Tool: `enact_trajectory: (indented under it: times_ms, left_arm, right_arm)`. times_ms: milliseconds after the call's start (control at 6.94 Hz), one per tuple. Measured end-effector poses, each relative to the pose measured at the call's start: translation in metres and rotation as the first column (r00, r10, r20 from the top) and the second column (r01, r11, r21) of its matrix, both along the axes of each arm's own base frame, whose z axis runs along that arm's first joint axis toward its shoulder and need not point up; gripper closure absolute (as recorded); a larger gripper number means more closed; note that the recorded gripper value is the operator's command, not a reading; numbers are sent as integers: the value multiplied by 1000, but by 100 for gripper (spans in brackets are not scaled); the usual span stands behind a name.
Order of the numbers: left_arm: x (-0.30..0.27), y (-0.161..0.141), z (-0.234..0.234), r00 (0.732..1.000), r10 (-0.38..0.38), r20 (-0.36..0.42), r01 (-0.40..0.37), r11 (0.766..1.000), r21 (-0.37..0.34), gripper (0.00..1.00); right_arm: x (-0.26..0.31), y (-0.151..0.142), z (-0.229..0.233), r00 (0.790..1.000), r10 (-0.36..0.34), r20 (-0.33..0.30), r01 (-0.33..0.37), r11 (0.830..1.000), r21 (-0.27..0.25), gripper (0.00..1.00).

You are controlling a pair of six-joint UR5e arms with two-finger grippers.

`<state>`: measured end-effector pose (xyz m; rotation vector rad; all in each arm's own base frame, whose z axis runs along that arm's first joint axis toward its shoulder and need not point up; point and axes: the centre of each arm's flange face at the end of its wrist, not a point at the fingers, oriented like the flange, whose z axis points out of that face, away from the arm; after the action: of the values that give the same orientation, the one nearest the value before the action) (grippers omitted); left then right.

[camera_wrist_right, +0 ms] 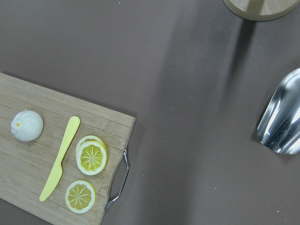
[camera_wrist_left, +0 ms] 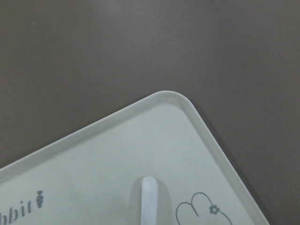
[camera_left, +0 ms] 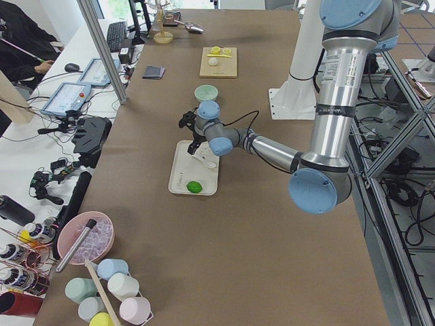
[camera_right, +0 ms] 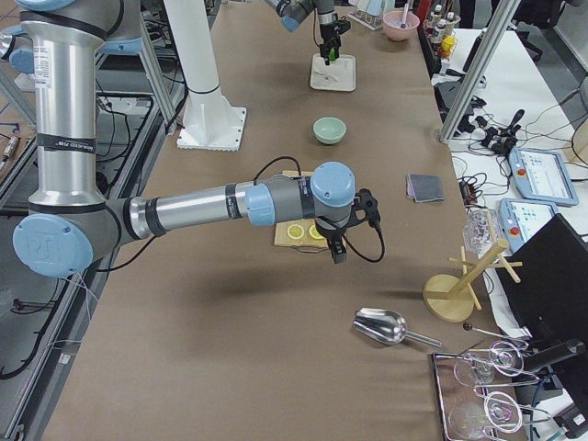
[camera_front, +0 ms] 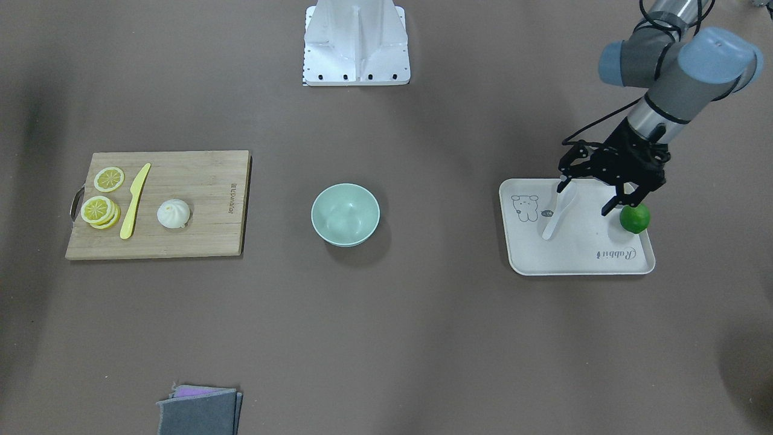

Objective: Put spoon and bun in bowl

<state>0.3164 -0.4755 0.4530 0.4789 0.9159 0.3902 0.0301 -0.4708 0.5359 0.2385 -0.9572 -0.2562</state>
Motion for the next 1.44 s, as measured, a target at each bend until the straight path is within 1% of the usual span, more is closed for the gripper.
enact_trajectory:
  times_ms: [144,288,432,576,720,1008,1296,1440]
  left_arm:
    - [12,-4,7,1000,11,12,-10,1000,-9,3]
    - [21,-9,13,1000,15,21,-15,1000,-16,3]
    - [25,-14,17,999,17,28,-17,1000,-21,5]
    - [27,-15,20,999,17,31,-16,1000,-25,11]
    - [27,-16,23,999,16,35,-15,999,-31,20]
    - [26,-15,29,999,14,41,-13,999,-41,26]
    - [27,-14,30,999,16,43,-14,999,-46,27]
    - [28,-13,31,999,17,45,-15,999,-49,30]
  right_arm:
    - [-3,-2,-3,1000,-2,0,2,1000,2,0]
    - [-11,-7,-10,1000,2,2,-2,1000,-14,0]
    - [-22,-14,-19,1000,13,2,-12,999,-41,0]
    - [-34,-21,-27,1000,15,-4,-16,998,-55,0]
    - [-46,-28,-36,1000,11,-9,-11,998,-58,0]
    - [-72,-40,-53,1000,6,-30,-8,998,-67,0]
    - [-87,-46,-62,999,5,-35,-7,997,-75,0]
    - [-93,-48,-67,999,7,-34,-9,997,-83,0]
